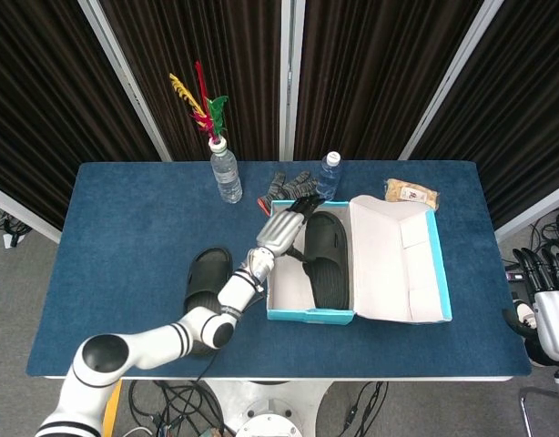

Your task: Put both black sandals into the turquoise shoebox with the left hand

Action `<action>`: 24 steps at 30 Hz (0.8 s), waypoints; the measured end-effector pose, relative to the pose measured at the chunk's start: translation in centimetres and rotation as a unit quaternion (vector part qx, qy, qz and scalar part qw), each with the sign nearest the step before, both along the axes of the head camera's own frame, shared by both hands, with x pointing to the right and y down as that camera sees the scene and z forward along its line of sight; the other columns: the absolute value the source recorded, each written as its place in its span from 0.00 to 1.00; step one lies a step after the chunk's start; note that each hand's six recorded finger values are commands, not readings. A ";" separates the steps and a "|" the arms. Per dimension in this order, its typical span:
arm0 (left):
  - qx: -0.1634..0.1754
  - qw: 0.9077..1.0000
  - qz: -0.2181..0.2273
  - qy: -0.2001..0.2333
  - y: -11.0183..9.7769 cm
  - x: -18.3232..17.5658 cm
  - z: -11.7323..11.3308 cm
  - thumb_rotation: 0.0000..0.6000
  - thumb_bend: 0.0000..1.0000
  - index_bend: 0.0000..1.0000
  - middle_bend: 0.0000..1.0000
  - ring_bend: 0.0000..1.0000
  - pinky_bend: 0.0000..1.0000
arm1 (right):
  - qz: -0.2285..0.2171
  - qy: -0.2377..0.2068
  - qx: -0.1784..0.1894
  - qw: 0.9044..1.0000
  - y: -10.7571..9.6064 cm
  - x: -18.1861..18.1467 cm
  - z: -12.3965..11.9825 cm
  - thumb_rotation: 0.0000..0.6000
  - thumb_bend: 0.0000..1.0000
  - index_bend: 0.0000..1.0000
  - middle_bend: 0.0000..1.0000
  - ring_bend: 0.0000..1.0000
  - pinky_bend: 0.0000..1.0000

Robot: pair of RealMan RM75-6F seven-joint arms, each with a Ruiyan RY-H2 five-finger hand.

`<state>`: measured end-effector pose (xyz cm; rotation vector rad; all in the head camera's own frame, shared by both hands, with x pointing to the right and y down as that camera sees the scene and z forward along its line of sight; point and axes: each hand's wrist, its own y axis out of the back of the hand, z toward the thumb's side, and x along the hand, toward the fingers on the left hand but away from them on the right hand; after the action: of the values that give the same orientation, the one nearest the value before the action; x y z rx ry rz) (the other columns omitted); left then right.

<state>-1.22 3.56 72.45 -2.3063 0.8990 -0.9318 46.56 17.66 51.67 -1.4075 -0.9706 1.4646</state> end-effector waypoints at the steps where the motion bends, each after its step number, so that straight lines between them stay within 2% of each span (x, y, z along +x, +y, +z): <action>1: 0.003 1.000 0.005 -0.001 -0.1 -0.5 -0.6 1.00 0.00 0.04 0.00 0.00 0.28 | -0.001 0.000 0.000 1.000 0.0 0.0 0.0 1.00 0.12 0.03 0.09 0.00 0.06; 3: 0.008 1.000 0.013 -0.006 -0.4 -1.8 -2.3 1.00 0.00 0.04 0.00 0.04 0.30 | -0.003 -0.002 0.001 1.000 -0.1 -0.1 0.1 1.00 0.12 0.03 0.09 0.00 0.06; 7: 0.020 0.999 0.016 -0.030 -1.3 -6.2 -5.7 1.00 0.00 0.08 0.00 0.22 0.42 | -0.008 -0.006 0.000 1.000 -0.3 -0.3 0.4 1.00 0.12 0.03 0.09 0.00 0.06; 10: 0.026 0.997 0.002 -0.075 -2.0 -11.6 -7.8 1.00 0.00 0.09 0.00 0.38 0.52 | -0.012 -0.011 -0.002 1.000 -0.5 -0.4 0.6 1.00 0.12 0.03 0.09 0.00 0.06; 12: 0.025 0.993 -0.011 -0.111 -2.2 -14.9 -8.3 1.00 0.00 0.09 0.01 0.44 0.56 | -0.015 -0.013 -0.002 1.000 -0.6 -0.5 0.7 1.00 0.12 0.03 0.09 0.00 0.06; 16: -0.012 0.981 -0.028 -0.190 -0.2 -21.4 -7.3 1.00 0.00 0.09 0.01 0.52 0.61 | -0.017 -0.015 -0.005 1.000 -0.6 -0.5 1.0 1.00 0.12 0.03 0.09 0.00 0.06; 20: -0.067 0.972 -0.020 -0.222 2.6 -23.6 -5.2 1.00 0.00 0.09 0.01 0.54 0.64 | -0.021 -0.017 -0.008 1.000 -0.7 -0.7 1.2 1.00 0.12 0.03 0.09 0.00 0.06; 24: -0.116 0.965 -0.006 -0.235 5.0 -24.5 -3.5 1.00 0.00 0.09 0.01 0.57 0.65 | -0.022 -0.017 -0.007 1.000 -0.7 -0.8 1.2 1.00 0.12 0.03 0.09 0.00 0.06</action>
<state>-25.74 8.59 68.99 -2.1138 0.6254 -1.5738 45.73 17.00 52.82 -1.4593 -0.9459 1.4219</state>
